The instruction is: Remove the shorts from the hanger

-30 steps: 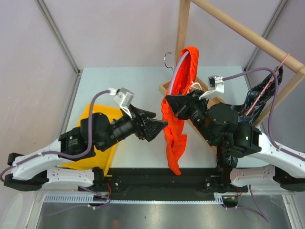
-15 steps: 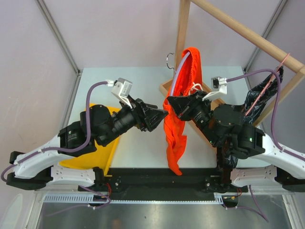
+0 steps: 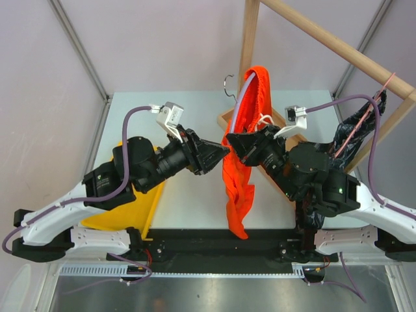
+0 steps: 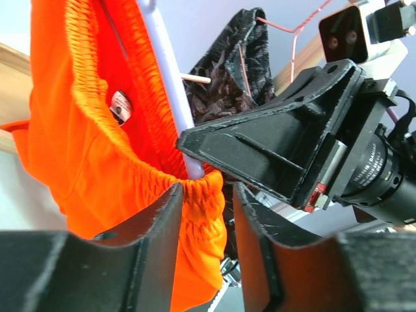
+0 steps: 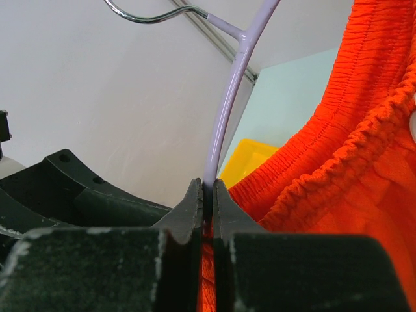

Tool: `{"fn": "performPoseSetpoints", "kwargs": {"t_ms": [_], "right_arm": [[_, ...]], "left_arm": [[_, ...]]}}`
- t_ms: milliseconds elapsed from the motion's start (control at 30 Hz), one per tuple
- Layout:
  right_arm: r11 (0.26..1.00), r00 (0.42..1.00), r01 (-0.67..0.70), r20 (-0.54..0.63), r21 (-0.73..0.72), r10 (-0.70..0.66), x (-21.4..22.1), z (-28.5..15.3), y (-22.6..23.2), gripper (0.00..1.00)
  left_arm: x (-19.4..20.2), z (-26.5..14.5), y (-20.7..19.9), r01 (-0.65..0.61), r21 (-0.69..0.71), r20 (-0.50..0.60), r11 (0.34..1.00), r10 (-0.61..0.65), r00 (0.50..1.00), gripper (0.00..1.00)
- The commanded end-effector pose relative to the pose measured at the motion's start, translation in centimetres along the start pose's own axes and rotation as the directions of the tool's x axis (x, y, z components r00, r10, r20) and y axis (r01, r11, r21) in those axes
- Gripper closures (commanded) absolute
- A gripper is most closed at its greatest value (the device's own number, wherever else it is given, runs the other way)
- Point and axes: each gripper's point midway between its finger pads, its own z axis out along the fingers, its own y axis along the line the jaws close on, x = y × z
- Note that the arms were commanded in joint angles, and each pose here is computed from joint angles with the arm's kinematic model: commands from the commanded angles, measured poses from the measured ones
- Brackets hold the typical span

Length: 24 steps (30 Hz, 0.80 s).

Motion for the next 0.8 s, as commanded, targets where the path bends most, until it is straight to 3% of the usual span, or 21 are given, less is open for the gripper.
{"fn": "performPoseSetpoints", "kwargs": {"t_ms": [0,267,333,400,433,467,500,567,767], "right_arm": [[0.992,0.991,-0.099,0.081,-0.073,0.104,-3.3,-0.8,2.1,1.00],[0.991,0.990,-0.106,0.079,-0.078,0.112,-3.2,-0.8,2.1,1.00],[0.991,0.990,-0.113,0.078,-0.078,0.119,-3.1,-0.8,2.1,1.00],[0.991,0.990,-0.112,0.078,-0.076,0.118,-3.0,-0.8,2.0,1.00],[0.990,0.989,-0.117,0.080,-0.074,0.123,-3.0,-0.8,1.9,1.00],[0.990,0.988,-0.120,0.084,-0.070,0.126,-3.1,-0.8,1.8,1.00],[0.990,0.988,-0.121,0.087,-0.066,0.127,-3.1,-0.9,1.6,1.00],[0.989,0.985,-0.135,0.102,-0.058,0.140,-3.6,-1.1,1.4,1.00],[0.968,0.950,-0.242,0.218,0.071,0.222,-6.0,-2.2,-2.5,1.00]], "left_arm": [[-0.5,0.0,-0.8,0.026,0.047,0.010,0.999,-0.027,1.000,0.53],[0.4,0.8,-0.3,0.023,0.039,-0.014,0.999,-0.022,1.000,0.54],[0.5,1.1,-0.2,0.017,0.040,-0.019,0.999,-0.016,1.000,0.60],[0.6,1.3,-0.3,0.013,0.042,-0.024,0.999,-0.012,1.000,0.71],[0.6,1.4,-0.3,0.013,0.042,-0.024,0.999,-0.012,1.000,0.79],[0.7,1.4,-0.3,0.013,0.042,-0.026,0.999,-0.012,1.000,0.96],[0.7,1.4,-0.3,0.013,0.044,-0.025,0.999,-0.012,1.000,1.00],[0.8,1.3,-0.5,0.011,0.061,-0.026,0.998,-0.010,1.000,1.00],[3.2,-0.2,-3.9,0.049,0.317,-0.083,0.947,-0.024,0.996,1.00]]}}
